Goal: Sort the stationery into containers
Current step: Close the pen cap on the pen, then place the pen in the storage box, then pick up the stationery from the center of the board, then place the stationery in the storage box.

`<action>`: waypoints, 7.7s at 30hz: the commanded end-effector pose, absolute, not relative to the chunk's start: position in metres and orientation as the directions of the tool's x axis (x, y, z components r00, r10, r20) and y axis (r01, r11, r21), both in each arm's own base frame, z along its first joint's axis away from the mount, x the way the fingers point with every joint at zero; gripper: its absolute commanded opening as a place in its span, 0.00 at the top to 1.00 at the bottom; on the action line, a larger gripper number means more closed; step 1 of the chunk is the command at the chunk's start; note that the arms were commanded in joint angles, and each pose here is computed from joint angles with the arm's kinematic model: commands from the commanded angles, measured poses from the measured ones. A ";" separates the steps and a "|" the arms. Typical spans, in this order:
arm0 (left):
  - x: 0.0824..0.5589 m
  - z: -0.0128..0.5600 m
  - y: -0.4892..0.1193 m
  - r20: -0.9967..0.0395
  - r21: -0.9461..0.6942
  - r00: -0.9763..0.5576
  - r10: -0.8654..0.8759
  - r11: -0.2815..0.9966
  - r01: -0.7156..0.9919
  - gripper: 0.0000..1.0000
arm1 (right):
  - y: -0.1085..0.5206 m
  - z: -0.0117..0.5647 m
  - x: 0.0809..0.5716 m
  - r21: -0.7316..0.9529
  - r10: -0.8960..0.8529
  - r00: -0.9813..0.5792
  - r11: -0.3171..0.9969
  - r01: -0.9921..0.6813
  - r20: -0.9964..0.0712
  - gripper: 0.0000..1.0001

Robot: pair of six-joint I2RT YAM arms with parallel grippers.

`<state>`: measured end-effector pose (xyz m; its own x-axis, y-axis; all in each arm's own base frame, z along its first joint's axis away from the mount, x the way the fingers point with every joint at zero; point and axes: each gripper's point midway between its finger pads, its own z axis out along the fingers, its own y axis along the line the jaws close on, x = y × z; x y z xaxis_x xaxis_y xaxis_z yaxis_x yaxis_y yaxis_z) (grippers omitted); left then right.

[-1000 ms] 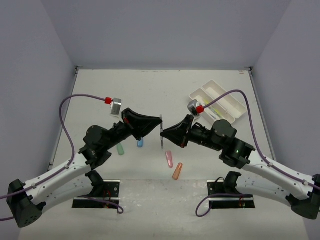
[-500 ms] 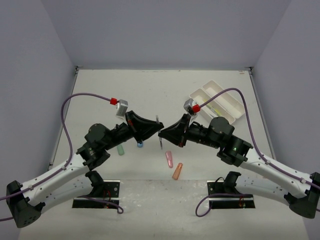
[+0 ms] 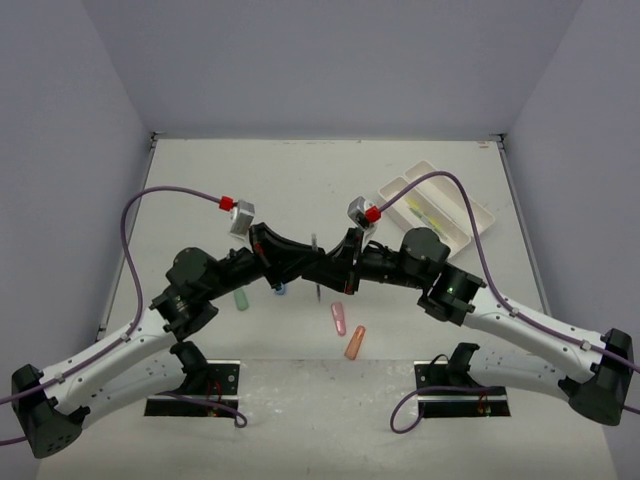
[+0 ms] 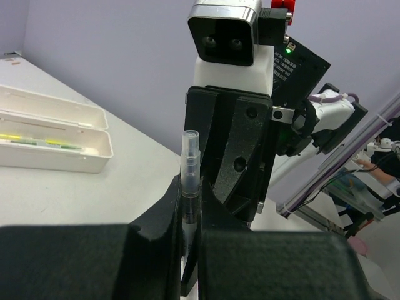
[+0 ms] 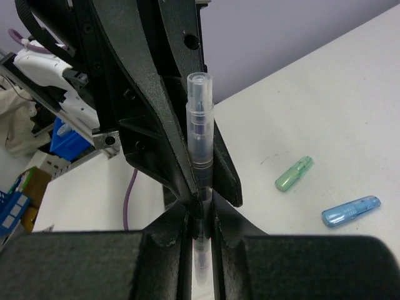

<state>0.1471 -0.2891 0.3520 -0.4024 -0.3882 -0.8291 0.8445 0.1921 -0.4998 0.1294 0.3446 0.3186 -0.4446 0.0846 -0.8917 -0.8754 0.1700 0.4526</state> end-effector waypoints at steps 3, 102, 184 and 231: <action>0.149 0.387 -0.284 -0.839 -0.452 -0.334 -0.429 0.208 0.868 0.46 | 0.343 0.345 0.128 0.408 0.117 -0.394 0.157 -0.899 -0.912 1.00; 0.240 0.176 -0.159 -0.827 -0.182 -0.542 -0.150 0.983 0.006 0.00 | 0.069 0.117 0.448 -0.297 -0.411 -0.545 0.910 -0.289 -0.731 0.77; 0.198 0.243 -0.102 -0.898 -0.239 -0.400 -0.183 0.967 0.093 0.00 | 0.033 0.174 0.495 -0.619 -0.532 -0.614 0.780 -0.087 -0.584 1.00; 0.237 0.111 -0.090 -0.731 -0.007 -0.629 -0.264 0.925 -0.379 0.02 | 0.148 0.257 0.334 0.271 0.151 -0.461 0.940 -0.206 -0.875 0.01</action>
<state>0.2269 -0.1026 0.1374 -0.6505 -0.1302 -0.7483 -0.2191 0.9755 0.0208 0.3644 0.1100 0.2616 -0.4139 -0.0180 -0.9102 -0.0540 0.9985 0.0048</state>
